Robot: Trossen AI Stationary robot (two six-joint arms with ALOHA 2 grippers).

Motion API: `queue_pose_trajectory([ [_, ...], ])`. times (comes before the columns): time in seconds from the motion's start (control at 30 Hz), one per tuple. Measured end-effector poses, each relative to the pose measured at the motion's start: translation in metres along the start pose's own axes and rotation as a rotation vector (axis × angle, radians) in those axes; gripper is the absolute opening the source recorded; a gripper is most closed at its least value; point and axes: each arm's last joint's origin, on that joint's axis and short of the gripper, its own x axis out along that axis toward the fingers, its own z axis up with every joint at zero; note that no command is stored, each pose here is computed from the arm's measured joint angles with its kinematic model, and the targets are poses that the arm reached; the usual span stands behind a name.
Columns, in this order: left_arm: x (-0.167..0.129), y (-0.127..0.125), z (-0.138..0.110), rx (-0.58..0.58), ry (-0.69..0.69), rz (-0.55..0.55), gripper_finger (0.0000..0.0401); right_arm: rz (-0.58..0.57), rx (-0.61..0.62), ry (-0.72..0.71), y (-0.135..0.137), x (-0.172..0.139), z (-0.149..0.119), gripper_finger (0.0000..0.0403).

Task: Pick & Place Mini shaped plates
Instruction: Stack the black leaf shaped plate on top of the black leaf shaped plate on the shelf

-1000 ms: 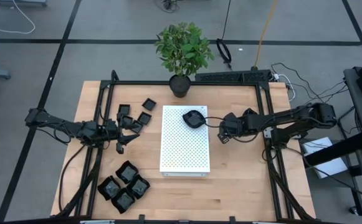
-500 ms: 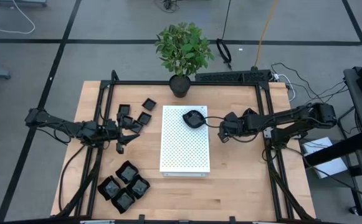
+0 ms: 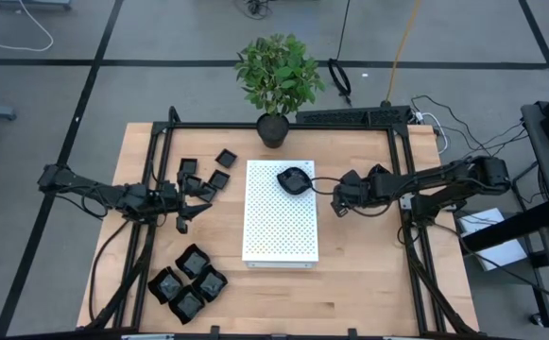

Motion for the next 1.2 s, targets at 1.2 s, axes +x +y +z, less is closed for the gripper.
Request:
queue_pose_trajectory([
  [1.2,0.0,0.0,0.0,0.0,0.0,0.0,0.0207,0.057,-0.04,0.027,0.004,0.008,-0.004,0.0002],
])
